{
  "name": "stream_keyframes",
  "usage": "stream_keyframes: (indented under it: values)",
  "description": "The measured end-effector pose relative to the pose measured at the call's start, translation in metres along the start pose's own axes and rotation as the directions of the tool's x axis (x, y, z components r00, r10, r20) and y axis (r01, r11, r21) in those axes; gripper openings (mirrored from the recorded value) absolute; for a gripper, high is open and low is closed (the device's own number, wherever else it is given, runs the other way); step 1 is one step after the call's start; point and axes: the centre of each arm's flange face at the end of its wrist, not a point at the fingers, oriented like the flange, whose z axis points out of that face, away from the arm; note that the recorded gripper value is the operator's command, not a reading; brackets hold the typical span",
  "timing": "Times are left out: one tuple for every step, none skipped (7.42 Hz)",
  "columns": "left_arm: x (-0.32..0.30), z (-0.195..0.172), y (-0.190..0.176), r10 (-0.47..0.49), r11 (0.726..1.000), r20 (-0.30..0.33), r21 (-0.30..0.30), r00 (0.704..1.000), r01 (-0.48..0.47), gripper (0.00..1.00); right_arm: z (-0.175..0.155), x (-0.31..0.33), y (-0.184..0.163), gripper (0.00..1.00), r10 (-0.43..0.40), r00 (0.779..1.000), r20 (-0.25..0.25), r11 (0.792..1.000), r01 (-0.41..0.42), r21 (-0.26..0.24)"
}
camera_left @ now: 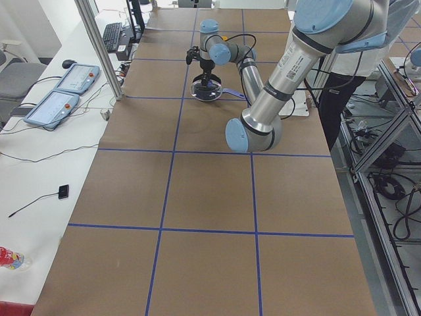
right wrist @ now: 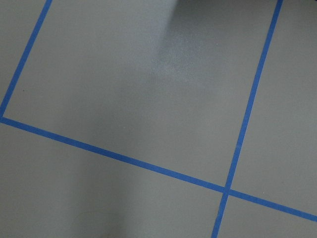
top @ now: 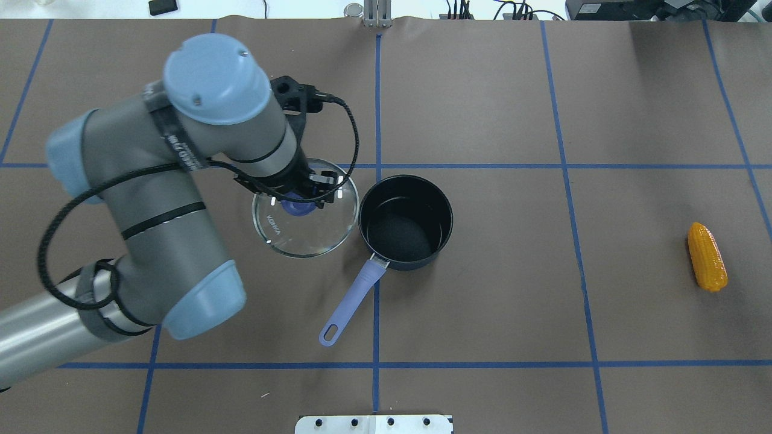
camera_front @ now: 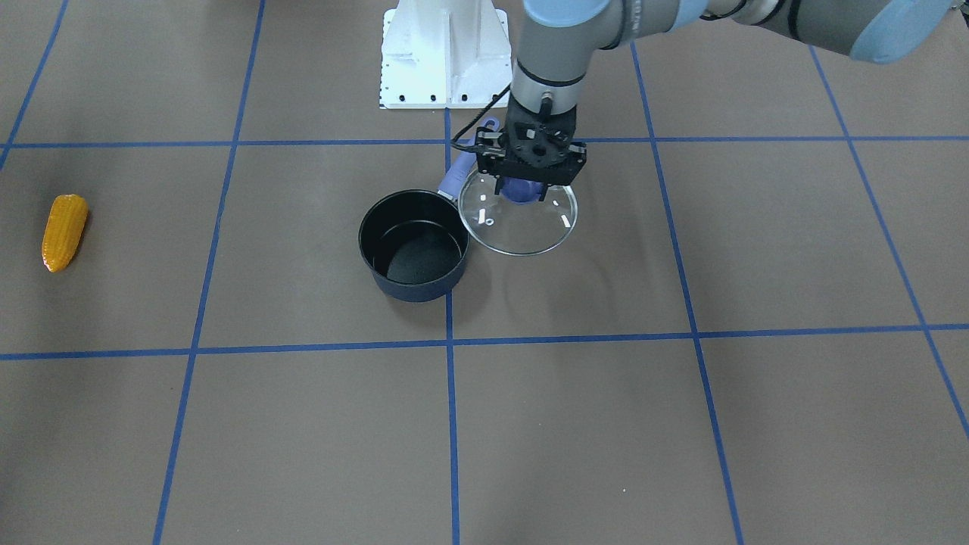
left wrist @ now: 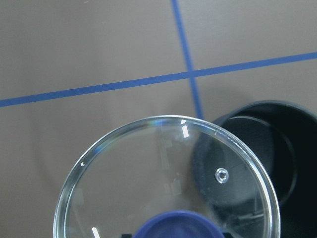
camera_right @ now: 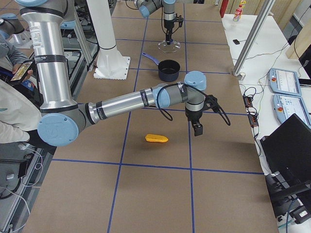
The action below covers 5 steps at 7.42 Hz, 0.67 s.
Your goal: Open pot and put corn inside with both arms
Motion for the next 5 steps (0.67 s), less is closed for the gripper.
stream_keyframes:
  values:
    - [-0.033,-0.002,0.008,0.027,1.0,0.011,-0.008,1.0,-0.027,0.0,0.0,0.0,0.0,1.0,0.0,1.0,0.001,1.0,0.0,0.0]
    - [-0.069,0.0,0.014,0.064,0.998,0.03,-0.023,0.998,-0.063,0.0,0.0,0.0,0.0,1.0,0.001,1.0,0.001,1.0,-0.001,-0.001]
    - [-0.112,0.001,0.02,0.109,0.993,0.044,-0.051,0.993,-0.107,0.0,0.0,0.0,0.001,1.0,0.001,1.0,0.0,1.0,-0.001,-0.001]
    - [-0.153,0.0,0.026,0.153,0.985,0.042,-0.089,0.987,-0.149,0.0,0.0,0.0,0.001,1.0,0.001,1.0,0.0,1.0,-0.001,-0.001]
    - [-0.19,0.0,0.032,0.182,0.976,0.037,-0.125,0.983,-0.176,0.0,0.0,0.0,0.001,1.0,0.001,1.0,0.0,1.0,-0.001,-0.001]
